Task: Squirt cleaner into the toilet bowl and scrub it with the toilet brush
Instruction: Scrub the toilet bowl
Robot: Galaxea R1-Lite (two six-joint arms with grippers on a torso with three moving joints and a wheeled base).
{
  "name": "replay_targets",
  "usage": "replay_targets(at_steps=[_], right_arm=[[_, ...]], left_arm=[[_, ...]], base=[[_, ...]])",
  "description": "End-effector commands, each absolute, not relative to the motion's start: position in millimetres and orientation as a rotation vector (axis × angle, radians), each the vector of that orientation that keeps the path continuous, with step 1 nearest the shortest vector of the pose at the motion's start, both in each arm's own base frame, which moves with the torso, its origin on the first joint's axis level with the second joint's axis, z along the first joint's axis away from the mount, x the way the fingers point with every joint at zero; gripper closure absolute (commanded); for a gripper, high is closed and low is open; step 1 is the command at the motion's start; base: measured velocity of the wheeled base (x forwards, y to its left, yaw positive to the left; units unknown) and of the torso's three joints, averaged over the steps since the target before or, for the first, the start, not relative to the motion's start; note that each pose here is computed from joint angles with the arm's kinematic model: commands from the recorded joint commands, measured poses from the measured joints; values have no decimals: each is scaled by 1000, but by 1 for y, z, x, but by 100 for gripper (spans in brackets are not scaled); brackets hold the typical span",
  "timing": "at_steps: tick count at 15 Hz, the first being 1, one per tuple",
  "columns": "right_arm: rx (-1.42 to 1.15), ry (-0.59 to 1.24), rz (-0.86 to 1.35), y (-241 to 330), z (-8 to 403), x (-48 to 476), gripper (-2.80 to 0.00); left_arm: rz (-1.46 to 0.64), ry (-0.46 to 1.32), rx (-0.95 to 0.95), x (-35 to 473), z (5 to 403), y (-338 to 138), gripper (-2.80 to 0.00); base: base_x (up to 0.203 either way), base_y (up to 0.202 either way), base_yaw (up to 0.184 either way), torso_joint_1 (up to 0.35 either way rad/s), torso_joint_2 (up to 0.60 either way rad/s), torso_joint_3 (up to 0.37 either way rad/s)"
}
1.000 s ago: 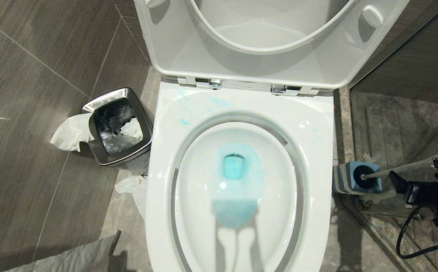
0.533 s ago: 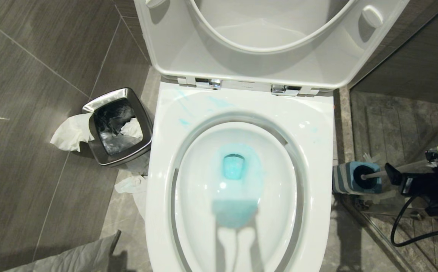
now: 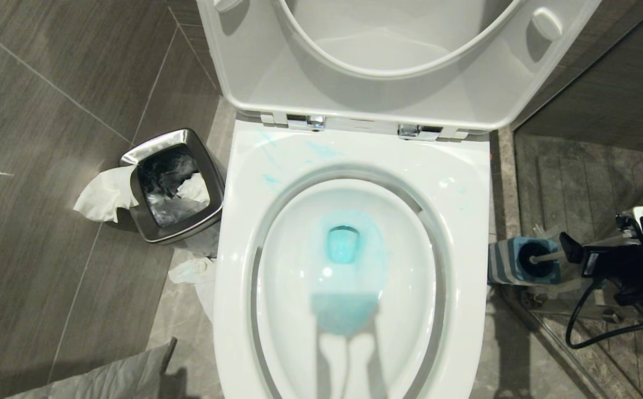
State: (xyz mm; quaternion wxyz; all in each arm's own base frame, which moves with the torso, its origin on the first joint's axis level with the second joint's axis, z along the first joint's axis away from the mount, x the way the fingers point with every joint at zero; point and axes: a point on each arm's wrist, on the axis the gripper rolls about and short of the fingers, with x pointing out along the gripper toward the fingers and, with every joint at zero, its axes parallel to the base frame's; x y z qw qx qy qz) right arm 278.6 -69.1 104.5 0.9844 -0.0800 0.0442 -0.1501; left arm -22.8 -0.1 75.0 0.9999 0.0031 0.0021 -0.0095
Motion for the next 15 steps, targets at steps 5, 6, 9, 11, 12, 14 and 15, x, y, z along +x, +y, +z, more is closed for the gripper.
replay_targets(at_steps=[5,6,9,11,12,14,15], right_arm=[[-177,77,-282,-64,105,284,0],[-189,82,-277,-63,104,284,0],[-196,81,-276,-62,105,283,0],[-199,81,-276,-62,105,282,0],[-199,81,-276,-62,105,282,0],[-199,80,-276,-62,105,282,0],[-199,82,-277,-62,105,281,0]], left_arm=[[-18,6,6,-23,75,0,0],[-18,6,6,-23,75,0,0],[-18,6,6,-23,75,0,0],[-18,6,6,-23,75,0,0],[-18,6,6,-23,75,0,0],[-18,6,6,-23,75,0,0],[-18,6,6,-23,75,0,0]], base=[[0,0,0,0,0,0],[0,0,0,0,0,0],[0,0,0,0,0,0],[0,0,0,0,0,0],[0,0,0,0,0,0],[0,0,0,0,0,0],[0,0,0,0,0,0]])
